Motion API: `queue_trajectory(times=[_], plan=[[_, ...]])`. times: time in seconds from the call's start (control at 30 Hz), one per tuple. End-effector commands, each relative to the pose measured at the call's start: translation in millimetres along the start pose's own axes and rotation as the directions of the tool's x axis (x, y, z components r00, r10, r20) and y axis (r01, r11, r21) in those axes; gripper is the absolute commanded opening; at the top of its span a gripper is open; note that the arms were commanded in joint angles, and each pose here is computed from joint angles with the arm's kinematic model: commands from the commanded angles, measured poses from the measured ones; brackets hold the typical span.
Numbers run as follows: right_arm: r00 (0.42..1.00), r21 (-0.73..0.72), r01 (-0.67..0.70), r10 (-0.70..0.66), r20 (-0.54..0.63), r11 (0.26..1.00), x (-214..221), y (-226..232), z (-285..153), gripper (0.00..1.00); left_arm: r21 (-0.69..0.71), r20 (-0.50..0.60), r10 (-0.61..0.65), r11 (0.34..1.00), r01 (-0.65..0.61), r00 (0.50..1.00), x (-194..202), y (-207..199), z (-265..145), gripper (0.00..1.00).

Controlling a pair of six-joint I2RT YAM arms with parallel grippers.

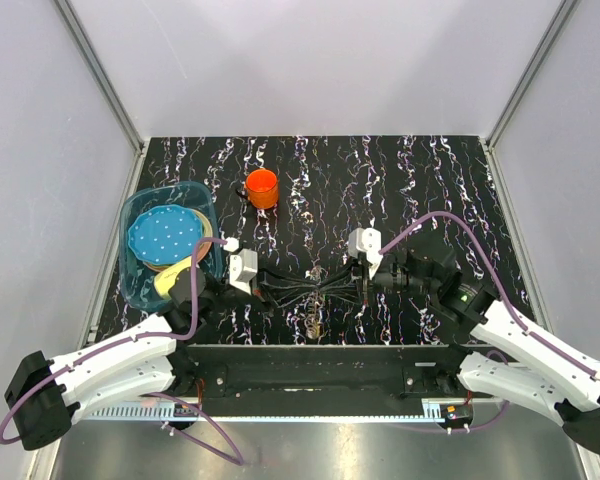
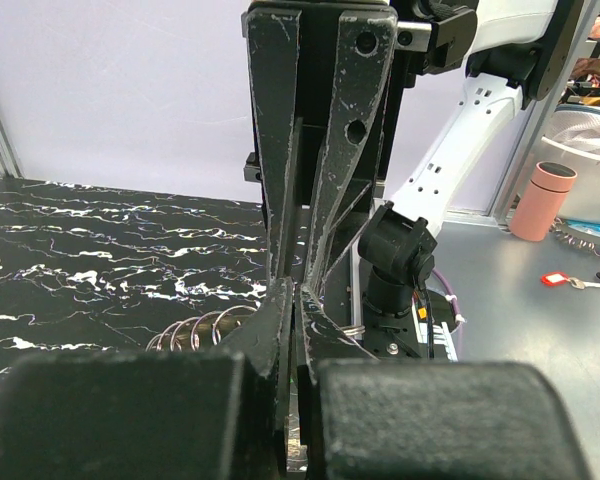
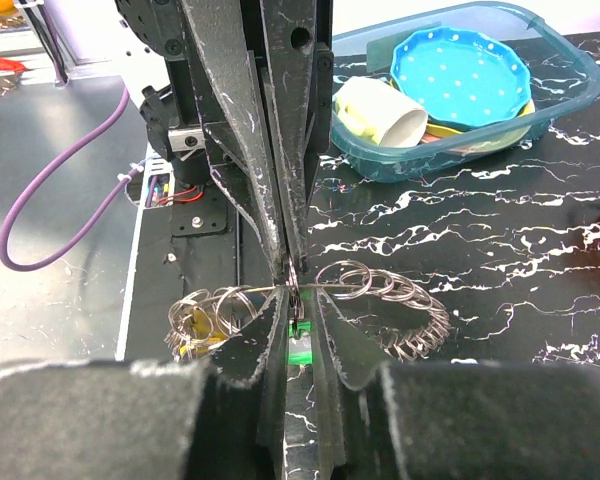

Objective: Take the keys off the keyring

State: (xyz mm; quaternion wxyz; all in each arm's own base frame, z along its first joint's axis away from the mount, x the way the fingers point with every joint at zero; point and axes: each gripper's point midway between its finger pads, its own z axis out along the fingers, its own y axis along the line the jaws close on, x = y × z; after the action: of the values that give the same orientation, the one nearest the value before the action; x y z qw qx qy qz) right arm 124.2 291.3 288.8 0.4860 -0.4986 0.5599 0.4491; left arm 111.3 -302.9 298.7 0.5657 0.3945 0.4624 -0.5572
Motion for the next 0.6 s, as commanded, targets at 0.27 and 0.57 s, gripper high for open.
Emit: queue_trajectory(times=[0.27, 0.57], plan=[[1.0, 0.009, 0.008, -0.008, 0.027, 1.0, -2, -1, -1, 0.1, 0.021, 0.107, 0.07, 0.997, -0.073, 0.992, -29, -5, 1, 0.0], [0.998, 0.064, 0.05, -0.052, 0.037, 0.997, -15, -4, -13, 0.0, -0.069, 0.038, 0.043, 0.997, -0.041, 0.998, -15, 10, -2, 0.02]])
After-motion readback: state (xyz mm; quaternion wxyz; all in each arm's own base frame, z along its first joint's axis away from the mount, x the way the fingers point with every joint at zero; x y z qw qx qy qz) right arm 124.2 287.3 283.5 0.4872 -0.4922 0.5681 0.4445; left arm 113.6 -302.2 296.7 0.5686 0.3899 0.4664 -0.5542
